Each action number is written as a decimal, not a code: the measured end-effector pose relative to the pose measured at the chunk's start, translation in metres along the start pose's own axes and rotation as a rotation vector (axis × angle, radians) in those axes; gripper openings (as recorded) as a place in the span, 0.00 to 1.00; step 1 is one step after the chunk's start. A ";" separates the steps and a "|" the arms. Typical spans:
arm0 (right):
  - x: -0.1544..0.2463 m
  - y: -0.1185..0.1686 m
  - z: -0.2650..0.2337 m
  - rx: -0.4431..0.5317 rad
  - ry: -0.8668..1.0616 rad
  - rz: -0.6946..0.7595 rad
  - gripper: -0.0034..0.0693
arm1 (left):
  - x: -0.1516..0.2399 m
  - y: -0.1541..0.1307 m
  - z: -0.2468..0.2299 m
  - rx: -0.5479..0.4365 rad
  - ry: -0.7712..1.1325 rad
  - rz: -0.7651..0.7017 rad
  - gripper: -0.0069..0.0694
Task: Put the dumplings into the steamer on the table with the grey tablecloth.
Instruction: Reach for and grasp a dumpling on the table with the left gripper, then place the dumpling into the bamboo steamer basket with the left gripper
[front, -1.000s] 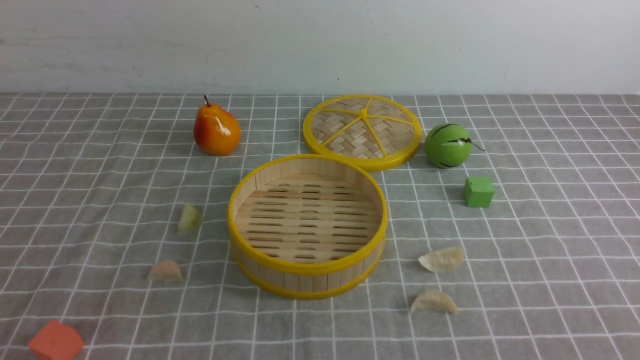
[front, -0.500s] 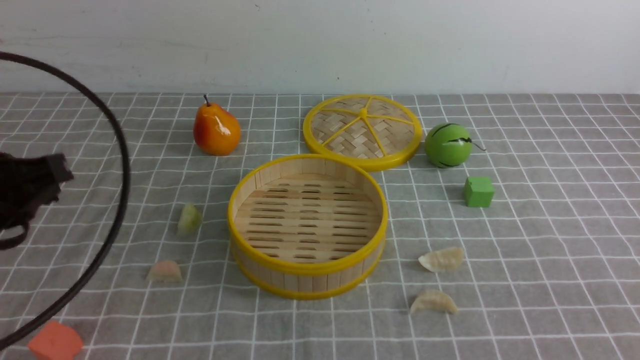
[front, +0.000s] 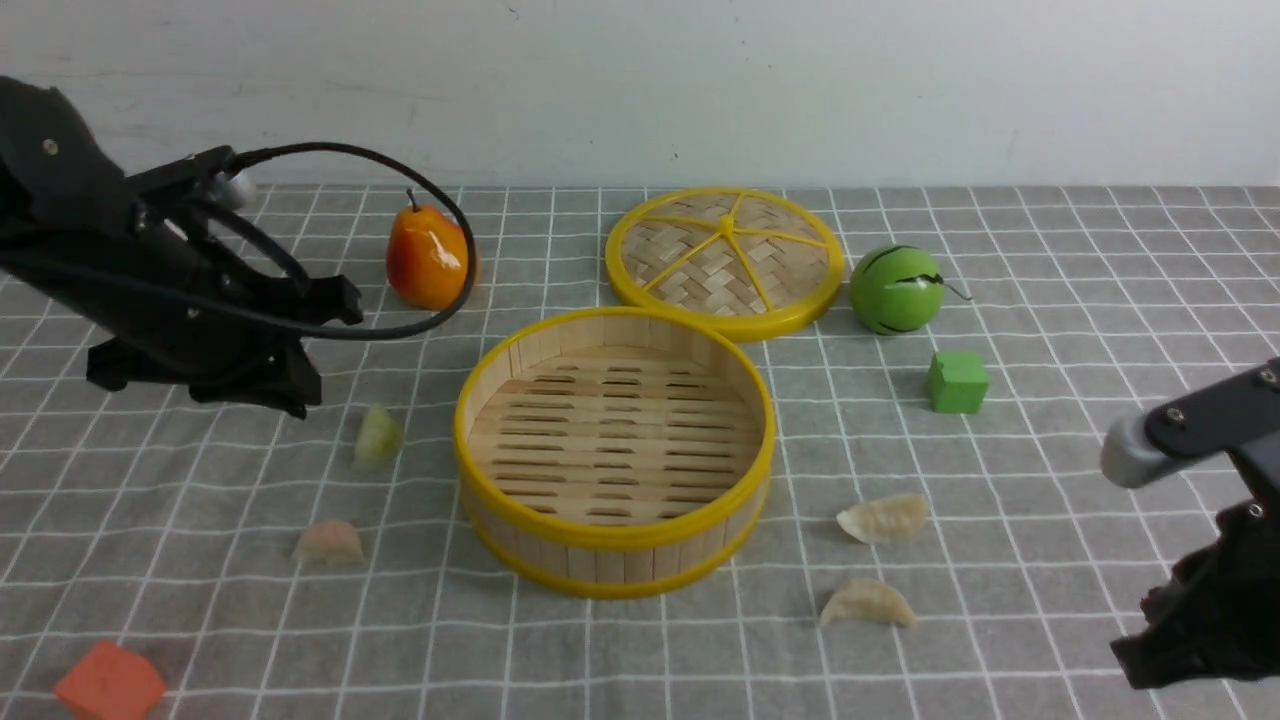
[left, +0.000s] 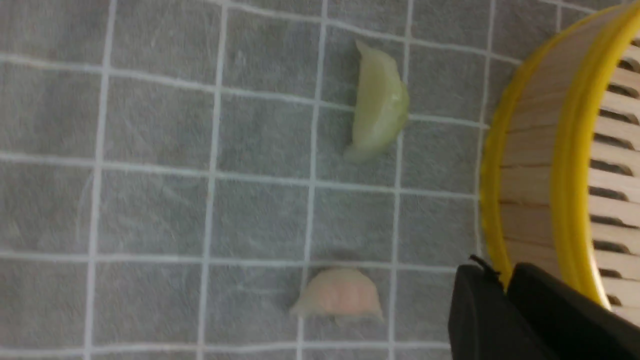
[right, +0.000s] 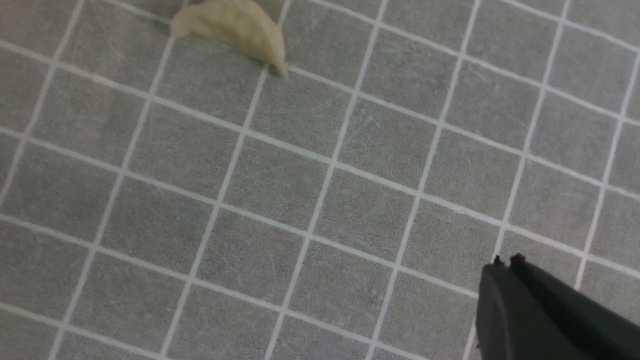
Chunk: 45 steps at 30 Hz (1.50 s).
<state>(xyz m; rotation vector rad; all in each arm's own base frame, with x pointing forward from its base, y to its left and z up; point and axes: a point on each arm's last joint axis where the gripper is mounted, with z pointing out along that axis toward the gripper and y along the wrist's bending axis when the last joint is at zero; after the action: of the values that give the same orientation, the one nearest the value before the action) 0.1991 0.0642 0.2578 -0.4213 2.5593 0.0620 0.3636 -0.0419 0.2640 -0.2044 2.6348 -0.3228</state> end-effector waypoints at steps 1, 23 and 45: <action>-0.003 0.001 0.003 -0.007 0.004 -0.001 0.03 | -0.004 -0.001 0.007 -0.018 0.008 0.028 0.25; -0.005 0.008 0.022 -0.073 0.073 0.060 0.03 | -0.026 -0.011 0.122 -0.186 0.117 0.204 0.39; -0.007 0.014 0.021 -0.136 0.055 0.142 0.03 | -0.012 -0.115 0.119 0.135 0.082 0.192 0.42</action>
<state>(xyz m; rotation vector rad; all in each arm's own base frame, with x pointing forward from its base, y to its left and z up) 0.2118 0.0820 0.2430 -0.2954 2.6454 0.2816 0.4410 -0.1728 0.1969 0.1079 2.6734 -0.4489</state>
